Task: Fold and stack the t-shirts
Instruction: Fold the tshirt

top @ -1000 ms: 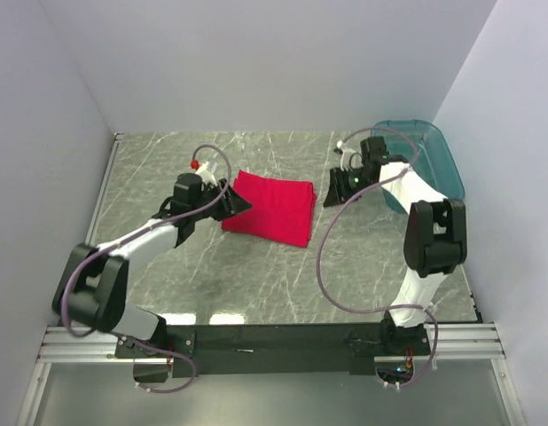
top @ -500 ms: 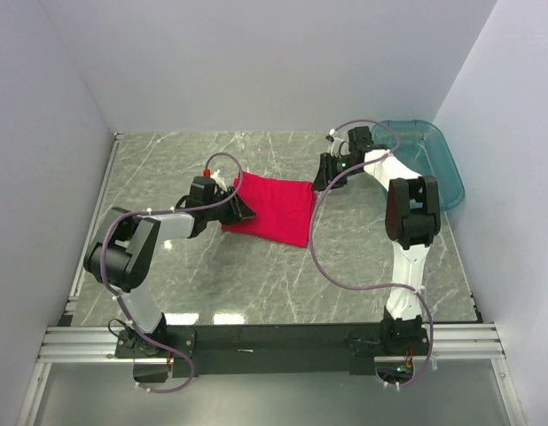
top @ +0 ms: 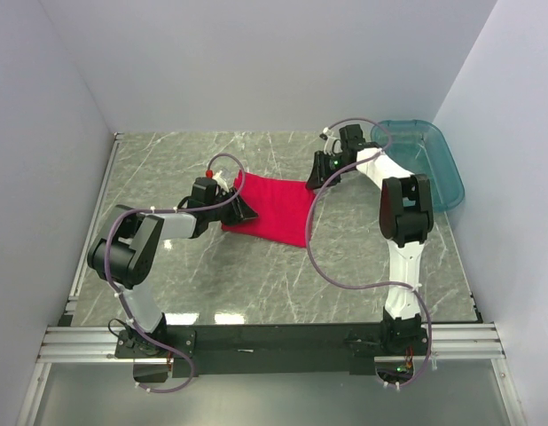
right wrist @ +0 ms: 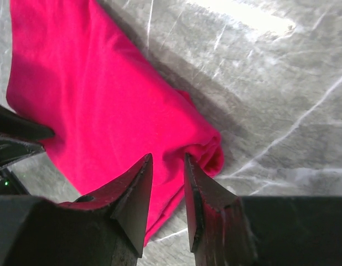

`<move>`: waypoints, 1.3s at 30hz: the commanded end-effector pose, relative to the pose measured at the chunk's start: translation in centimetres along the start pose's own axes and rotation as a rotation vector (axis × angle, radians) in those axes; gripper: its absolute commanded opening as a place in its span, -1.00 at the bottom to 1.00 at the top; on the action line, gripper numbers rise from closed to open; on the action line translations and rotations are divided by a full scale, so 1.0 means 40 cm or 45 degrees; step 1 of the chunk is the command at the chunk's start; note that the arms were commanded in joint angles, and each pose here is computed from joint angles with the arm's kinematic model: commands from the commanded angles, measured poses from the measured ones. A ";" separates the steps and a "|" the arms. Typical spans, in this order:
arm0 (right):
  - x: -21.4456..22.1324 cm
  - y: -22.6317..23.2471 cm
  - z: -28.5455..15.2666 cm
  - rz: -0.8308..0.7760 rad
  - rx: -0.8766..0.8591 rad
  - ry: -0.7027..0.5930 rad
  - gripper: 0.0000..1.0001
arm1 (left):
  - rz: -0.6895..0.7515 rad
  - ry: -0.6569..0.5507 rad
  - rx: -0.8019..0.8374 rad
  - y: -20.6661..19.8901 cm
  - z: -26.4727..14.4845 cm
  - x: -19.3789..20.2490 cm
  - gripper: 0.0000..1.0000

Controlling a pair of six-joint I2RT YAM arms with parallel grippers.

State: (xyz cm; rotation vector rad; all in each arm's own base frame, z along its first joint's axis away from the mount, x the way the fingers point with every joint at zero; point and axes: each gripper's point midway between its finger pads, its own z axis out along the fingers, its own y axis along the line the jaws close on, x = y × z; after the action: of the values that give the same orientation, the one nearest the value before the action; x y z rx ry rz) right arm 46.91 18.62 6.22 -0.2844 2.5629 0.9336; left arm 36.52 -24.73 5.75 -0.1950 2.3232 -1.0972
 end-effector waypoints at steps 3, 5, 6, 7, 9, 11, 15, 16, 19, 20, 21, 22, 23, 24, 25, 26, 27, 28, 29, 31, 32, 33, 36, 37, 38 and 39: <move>-0.040 -0.006 -0.020 -0.021 0.068 -0.067 -0.29 | 0.036 -0.036 0.065 -0.042 0.002 -0.029 -0.29; -0.044 -0.003 -0.026 -0.026 0.075 -0.080 -0.29 | 0.036 -0.035 0.063 -0.043 0.001 -0.029 -0.29; -0.042 -0.004 -0.026 -0.024 0.077 -0.080 -0.30 | 0.038 -0.035 0.063 -0.043 0.001 -0.029 -0.29; -0.043 -0.005 -0.026 -0.028 0.079 -0.080 -0.30 | 0.035 -0.031 0.060 -0.041 0.002 -0.028 -0.29; -0.042 -0.005 -0.026 -0.027 0.079 -0.079 -0.32 | 0.038 -0.030 0.058 -0.040 0.002 -0.027 -0.29; -0.046 -0.001 -0.030 -0.031 0.077 -0.090 -0.34 | 0.038 -0.031 0.057 -0.041 0.000 -0.028 -0.29; -0.041 -0.003 -0.034 -0.030 0.082 -0.090 -0.36 | 0.041 -0.026 0.055 -0.039 0.001 -0.025 -0.29; -0.043 -0.003 -0.037 -0.030 0.083 -0.092 -0.37 | 0.045 -0.028 0.057 -0.040 0.002 -0.028 -0.29; -0.048 -0.008 -0.043 -0.021 0.090 -0.101 -0.38 | 0.041 -0.026 0.060 -0.043 0.002 -0.028 -0.29; -0.052 -0.012 -0.047 -0.020 0.092 -0.112 -0.38 | 0.042 -0.028 0.060 -0.044 0.001 -0.030 -0.29; -0.055 -0.012 -0.052 -0.021 0.094 -0.116 -0.38 | 0.044 -0.030 0.058 -0.044 0.000 -0.030 -0.28; -0.057 -0.013 -0.053 -0.022 0.095 -0.121 -0.38 | 0.048 -0.028 0.060 -0.044 0.000 -0.031 -0.28; -0.054 -0.016 -0.054 -0.019 0.093 -0.119 -0.38 | 0.048 -0.030 0.058 -0.044 0.000 -0.031 -0.28; -0.055 -0.017 -0.057 -0.018 0.089 -0.119 -0.38 | 0.047 -0.025 0.056 -0.042 0.001 -0.029 -0.28; -0.053 -0.016 -0.054 -0.018 0.087 -0.116 -0.39 | 0.046 -0.025 0.059 -0.043 0.002 -0.029 -0.28; -0.054 -0.015 -0.054 -0.016 0.083 -0.115 -0.39 | 0.045 -0.022 0.059 -0.042 0.002 -0.028 -0.28; -0.050 -0.014 -0.050 -0.009 0.074 -0.109 -0.39 | 0.045 -0.023 0.057 -0.041 0.002 -0.028 -0.28; -0.049 -0.016 -0.048 -0.006 0.067 -0.106 -0.39 | 0.046 -0.022 0.058 -0.042 0.003 -0.026 -0.28; -0.051 -0.012 -0.046 -0.007 0.058 -0.105 -0.40 | 0.041 -0.023 0.057 -0.041 0.001 -0.027 -0.28; -0.048 -0.012 -0.038 0.005 0.045 -0.097 -0.41 | 0.043 -0.022 0.056 -0.041 0.001 -0.027 -0.28; -0.049 -0.011 -0.037 0.007 0.039 -0.096 -0.41 | 0.047 -0.023 0.057 -0.042 0.001 -0.028 -0.28; -0.047 -0.011 -0.035 0.011 0.036 -0.093 -0.42 | 0.047 -0.022 0.059 -0.043 0.001 -0.028 -0.28; -0.045 -0.005 -0.032 0.012 0.012 -0.089 -0.43 | 0.048 -0.025 0.059 -0.044 0.003 -0.030 -0.28; -0.044 -0.001 -0.030 0.013 0.004 -0.089 -0.44 | 0.046 -0.025 0.059 -0.043 0.002 -0.030 -0.28; -0.043 0.001 -0.031 0.015 0.000 -0.088 -0.49 | 0.048 -0.027 0.061 -0.045 0.003 -0.032 -0.28; -0.039 0.000 -0.025 0.020 -0.004 -0.080 -0.50 | 0.046 -0.025 0.059 -0.043 0.003 -0.030 -0.28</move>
State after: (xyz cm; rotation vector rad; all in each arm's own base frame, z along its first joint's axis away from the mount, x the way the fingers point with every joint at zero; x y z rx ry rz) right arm 47.48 17.55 5.84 -0.2145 2.5680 0.9003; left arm 36.53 -24.74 5.77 -0.1931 2.3239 -1.0970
